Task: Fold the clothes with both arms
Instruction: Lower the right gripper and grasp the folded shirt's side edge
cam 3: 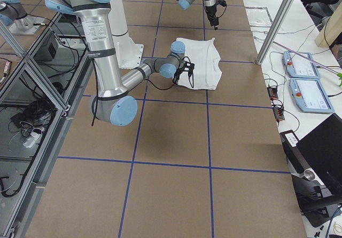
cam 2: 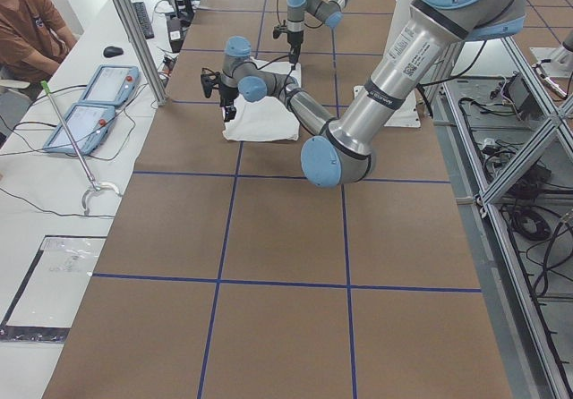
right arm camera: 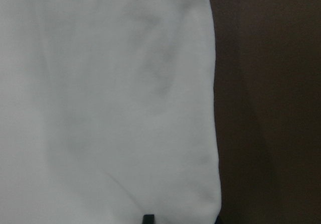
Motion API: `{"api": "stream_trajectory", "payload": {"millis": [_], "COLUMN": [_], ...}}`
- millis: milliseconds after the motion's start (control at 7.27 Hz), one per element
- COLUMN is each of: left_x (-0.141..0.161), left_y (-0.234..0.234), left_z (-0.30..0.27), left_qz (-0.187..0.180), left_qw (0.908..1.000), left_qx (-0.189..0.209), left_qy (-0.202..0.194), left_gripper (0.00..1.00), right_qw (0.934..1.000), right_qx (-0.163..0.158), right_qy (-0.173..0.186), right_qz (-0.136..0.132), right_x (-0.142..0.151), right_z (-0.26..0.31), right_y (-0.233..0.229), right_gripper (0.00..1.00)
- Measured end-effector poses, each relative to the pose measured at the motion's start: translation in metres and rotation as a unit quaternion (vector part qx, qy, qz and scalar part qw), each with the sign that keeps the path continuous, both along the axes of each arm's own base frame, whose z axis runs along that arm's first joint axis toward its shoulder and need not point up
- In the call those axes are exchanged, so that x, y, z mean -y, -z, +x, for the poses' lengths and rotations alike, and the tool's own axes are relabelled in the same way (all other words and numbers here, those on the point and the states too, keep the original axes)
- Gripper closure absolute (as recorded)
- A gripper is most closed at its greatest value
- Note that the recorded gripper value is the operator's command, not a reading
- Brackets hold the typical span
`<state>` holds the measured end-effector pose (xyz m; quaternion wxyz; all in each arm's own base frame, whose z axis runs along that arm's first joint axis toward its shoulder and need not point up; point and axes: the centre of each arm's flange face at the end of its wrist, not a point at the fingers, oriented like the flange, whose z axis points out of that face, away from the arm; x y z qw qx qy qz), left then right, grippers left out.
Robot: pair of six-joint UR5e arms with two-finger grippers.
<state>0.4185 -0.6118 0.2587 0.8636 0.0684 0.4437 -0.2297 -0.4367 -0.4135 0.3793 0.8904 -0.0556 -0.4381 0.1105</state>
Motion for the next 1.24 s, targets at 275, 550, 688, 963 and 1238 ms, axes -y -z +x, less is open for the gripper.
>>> {"api": "stream_trajectory", "payload": {"millis": [275,550,688,963,1238], "left_x": [0.000,-0.001,-0.001,-0.001,-0.001], "left_y": [0.002,0.005,0.005,0.005,0.003], "left_z": [0.001,0.001,0.001,0.001,0.001], "left_qz": [0.001,0.002,0.002,0.003,0.002], "left_qw": [1.0000,1.0000,1.0000,1.0000,1.0000], "left_qx": [-0.002,-0.004,-0.004,-0.005,-0.004], "left_qy": [0.000,0.001,0.001,0.001,0.001], "left_gripper": [0.25,0.25,0.25,0.25,0.25], "right_qw": [0.9994,0.9989,0.9989,0.9995,0.9998], "right_qx": [0.002,-0.006,-0.006,0.000,-0.013], "right_qy": [-0.004,-0.009,-0.011,-0.010,-0.009], "right_qz": [-0.034,-0.045,-0.045,-0.029,-0.007], "right_x": [0.010,0.000,-0.005,-0.007,-0.016], "right_z": [0.036,0.055,0.055,0.044,0.019], "right_y": [0.012,0.005,0.006,0.019,0.020], "right_gripper": [1.00,0.11,0.00,0.00,0.01]}}
